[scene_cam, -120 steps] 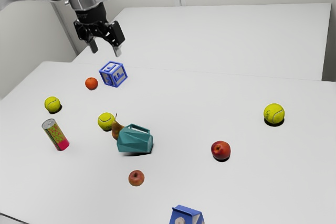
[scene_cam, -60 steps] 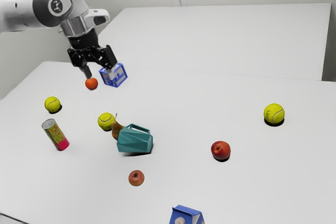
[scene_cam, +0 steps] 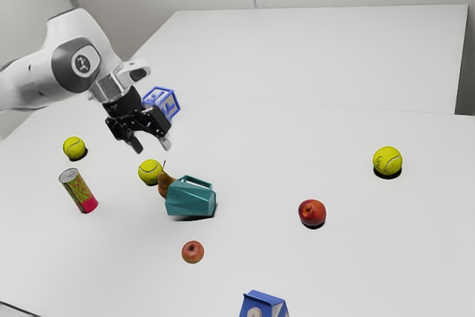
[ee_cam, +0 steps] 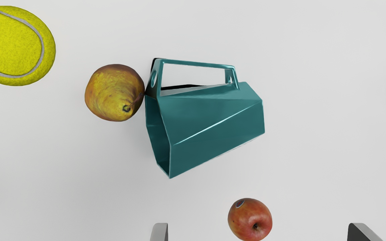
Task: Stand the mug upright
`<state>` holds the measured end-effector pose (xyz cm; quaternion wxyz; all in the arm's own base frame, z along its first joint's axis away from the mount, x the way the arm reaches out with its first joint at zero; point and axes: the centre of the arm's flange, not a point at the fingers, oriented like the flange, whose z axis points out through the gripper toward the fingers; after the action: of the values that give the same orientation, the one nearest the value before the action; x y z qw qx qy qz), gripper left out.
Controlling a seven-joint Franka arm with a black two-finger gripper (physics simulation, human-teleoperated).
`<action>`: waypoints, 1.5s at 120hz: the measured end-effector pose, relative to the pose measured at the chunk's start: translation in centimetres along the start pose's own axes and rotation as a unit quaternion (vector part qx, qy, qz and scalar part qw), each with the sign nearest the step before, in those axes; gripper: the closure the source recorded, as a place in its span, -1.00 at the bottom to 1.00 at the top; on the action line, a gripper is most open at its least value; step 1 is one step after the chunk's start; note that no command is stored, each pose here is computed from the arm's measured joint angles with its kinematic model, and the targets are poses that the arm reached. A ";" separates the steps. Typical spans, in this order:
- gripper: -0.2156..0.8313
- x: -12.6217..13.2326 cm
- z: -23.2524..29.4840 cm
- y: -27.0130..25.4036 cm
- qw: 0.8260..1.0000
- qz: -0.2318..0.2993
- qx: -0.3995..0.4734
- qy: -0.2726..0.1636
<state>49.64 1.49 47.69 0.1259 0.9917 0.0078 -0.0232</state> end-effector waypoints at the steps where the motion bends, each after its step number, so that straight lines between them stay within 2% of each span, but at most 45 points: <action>1: -0.55 -0.1 0.2 0.0 1.000 0.000 -0.001 0.000; 60: -0.54 -0.9 6.1 -2.7 0.996 -0.007 -0.070 0.052; 135: -0.55 -1.8 11.1 -7.5 0.992 -0.019 -0.115 0.054; 180: -0.55 -2.6 13.4 -8.5 0.981 -0.031 -0.174 0.082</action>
<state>46.25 6.33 32.79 0.2952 0.9523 0.0529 0.0560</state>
